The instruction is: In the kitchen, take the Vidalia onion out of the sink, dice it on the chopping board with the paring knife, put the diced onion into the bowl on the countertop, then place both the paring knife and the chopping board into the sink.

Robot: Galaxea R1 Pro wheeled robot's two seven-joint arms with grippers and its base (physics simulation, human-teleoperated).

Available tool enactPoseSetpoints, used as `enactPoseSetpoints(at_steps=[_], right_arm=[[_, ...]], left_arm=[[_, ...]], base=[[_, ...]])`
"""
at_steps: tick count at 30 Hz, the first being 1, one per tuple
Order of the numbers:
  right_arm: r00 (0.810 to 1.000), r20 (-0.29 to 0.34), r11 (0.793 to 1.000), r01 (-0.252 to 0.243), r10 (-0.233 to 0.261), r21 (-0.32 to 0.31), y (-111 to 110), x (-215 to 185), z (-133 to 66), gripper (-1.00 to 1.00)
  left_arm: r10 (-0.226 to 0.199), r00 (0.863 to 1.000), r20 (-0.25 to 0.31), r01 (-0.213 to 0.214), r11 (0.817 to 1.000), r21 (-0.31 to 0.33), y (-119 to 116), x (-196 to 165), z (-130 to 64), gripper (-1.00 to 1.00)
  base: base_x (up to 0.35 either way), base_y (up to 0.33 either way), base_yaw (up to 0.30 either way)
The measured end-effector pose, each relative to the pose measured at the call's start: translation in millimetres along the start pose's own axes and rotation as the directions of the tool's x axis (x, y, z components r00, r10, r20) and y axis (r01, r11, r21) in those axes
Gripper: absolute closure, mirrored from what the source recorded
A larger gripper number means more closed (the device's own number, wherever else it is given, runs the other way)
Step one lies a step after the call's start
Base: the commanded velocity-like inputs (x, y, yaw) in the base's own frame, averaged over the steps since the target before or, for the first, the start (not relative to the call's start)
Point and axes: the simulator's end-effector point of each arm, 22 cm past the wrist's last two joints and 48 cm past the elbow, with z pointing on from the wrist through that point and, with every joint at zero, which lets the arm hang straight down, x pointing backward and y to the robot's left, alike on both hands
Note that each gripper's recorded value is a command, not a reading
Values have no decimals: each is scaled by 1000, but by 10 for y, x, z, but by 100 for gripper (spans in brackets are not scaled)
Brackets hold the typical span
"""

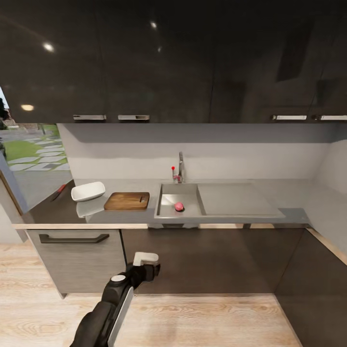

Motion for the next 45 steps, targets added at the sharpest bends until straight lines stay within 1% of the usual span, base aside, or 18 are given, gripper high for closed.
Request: enactPoseSetpoints(at_steps=[2,3,5,8,15,16,17,18,20,22,26,30,35,36,37,45], right_arm=[[1000,0,1000,0,0,0,-2,0,0,-100],[1000,0,1000,0,0,1,-3,0,0,-100],[1000,0,1000,0,0,1,-3,0,0,-100],[1000,0,1000,-1,1,0,2,0,-1,-100],[1000,0,1000,-1,1,0,5,1,-1,-100],[1000,0,1000,-1,1,0,5,-1,-1,-100],[1000,0,1000,-1,1,0,7,-1,0,-100],[1000,0,1000,-1,1,-1,8,0,-1,-100],[1000,0,1000,-1,1,-1,10,0,-1,-100],[1000,1,1000,-1,1,-1,9,-5,1,-100],[1000,0,1000,-1,1,-1,10,-1,0,-100],[1000,-1,1000,-1,1,-1,10,1,0,-100],[1000,-1,1000,-2,2,-1,10,2,-1,-100],[1000,-1,1000,-2,2,-1,11,0,1,-100],[1000,-1,1000,-2,2,-1,12,2,0,-100],[1000,-1,1000,-2,2,-3,15,0,0,-100]], left_arm=[[7,1000,18,-7,1000,2,-14,-225,17,-100],[13,999,38,-13,1000,4,-26,-429,28,-100],[23,998,66,-23,1000,5,-35,-721,38,-100],[33,996,88,-34,999,5,-40,-1013,35,-100],[60,994,91,-60,998,-2,-32,-1509,92,-100],[66,993,96,-66,998,-4,-31,-1622,106,-100],[77,992,104,-77,997,-9,-25,-1845,136,-100],[84,991,108,-83,996,-12,-22,-1974,150,-100],[92,990,106,-91,996,-16,-27,-2122,183,-100],[109,989,103,-107,994,-25,-24,-2420,224,-100],[125,989,83,-123,992,-37,-4,-2676,268,-100],[131,989,73,-128,991,-43,-2,-2879,268,-100],[106,991,85,-102,993,-54,12,-3145,210,-100],[84,992,94,-80,996,-41,-15,-3219,186,-100],[79,992,95,-75,996,-36,-17,-3228,185,-100],[72,992,104,-68,997,-37,23,-3268,167,-100]], base=[[0,0,0],[0,0,0],[0,0,0],[0,0,0],[0,0,0],[0,0,0],[0,0,0],[0,0,0],[0,0,0],[0,0,0],[0,0,0],[0,0,0],[0,0,0],[0,0,0],[0,0,0],[0,0,-61]])
